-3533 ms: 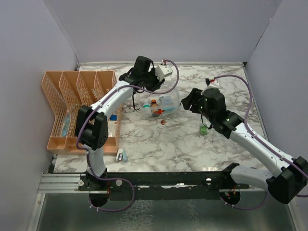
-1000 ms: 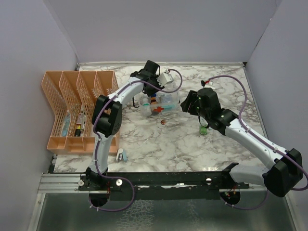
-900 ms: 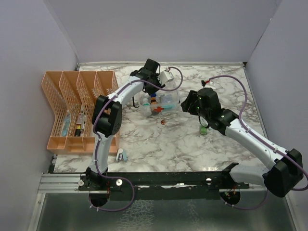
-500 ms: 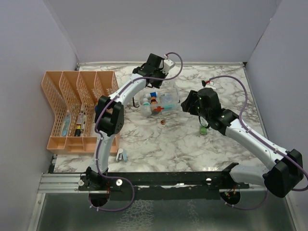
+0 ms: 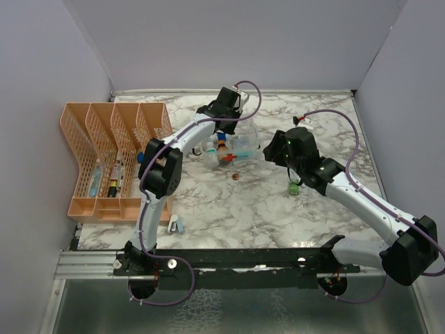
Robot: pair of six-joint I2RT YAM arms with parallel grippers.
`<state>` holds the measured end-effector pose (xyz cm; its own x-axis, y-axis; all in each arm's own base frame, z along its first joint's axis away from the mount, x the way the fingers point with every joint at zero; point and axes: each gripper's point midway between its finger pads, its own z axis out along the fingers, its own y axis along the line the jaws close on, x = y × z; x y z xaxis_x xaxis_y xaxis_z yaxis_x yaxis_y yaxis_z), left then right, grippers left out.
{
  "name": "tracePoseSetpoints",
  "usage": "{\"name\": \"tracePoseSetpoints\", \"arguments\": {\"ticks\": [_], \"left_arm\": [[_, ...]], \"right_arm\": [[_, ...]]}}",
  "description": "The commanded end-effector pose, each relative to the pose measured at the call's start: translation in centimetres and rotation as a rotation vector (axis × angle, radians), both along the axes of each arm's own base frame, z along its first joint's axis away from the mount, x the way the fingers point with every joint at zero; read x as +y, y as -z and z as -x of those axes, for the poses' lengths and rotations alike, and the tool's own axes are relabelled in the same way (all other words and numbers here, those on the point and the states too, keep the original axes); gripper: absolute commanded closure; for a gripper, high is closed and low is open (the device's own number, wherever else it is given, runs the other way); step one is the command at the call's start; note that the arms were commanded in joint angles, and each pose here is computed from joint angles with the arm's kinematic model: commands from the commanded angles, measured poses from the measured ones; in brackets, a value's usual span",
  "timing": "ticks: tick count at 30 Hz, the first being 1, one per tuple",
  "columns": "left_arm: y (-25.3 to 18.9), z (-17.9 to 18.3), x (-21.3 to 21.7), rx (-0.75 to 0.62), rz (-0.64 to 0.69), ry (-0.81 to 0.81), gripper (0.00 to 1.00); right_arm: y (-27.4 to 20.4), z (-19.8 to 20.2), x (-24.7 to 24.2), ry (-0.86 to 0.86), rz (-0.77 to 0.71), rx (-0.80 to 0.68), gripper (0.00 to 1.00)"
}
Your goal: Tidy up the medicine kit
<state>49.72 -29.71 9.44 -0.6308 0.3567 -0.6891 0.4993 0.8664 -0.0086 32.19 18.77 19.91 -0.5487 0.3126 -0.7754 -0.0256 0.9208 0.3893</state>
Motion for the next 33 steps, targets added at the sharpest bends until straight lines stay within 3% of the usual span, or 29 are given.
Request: {"name": "tracePoseSetpoints", "arguments": {"ticks": [1,11,21,28,33], "left_arm": [[-7.1,0.3,-0.7,-0.105,0.107,-0.010,0.77],[-13.7,4.8,1.1,-0.163,0.163,0.047,0.63],[-17.1,10.7,5.5,-0.221,0.174,0.016,0.46],[-17.5,14.8,8.5,-0.304,0.245,-0.046,0.28],[-18.6,16.9,9.6,-0.362,0.337,-0.082,0.09]], "right_arm": [[-0.7,-0.4,-2.2,0.096,0.049,-0.018,0.50],[1.2,-0.2,-5.1,0.200,0.085,0.039,0.50],[6.8,1.5,-7.7,0.258,0.069,0.249,0.50],[10.2,2.7,-7.4,0.207,0.087,0.371,0.50],[13.0,4.8,-7.0,0.224,0.058,0.505,0.58]]}}
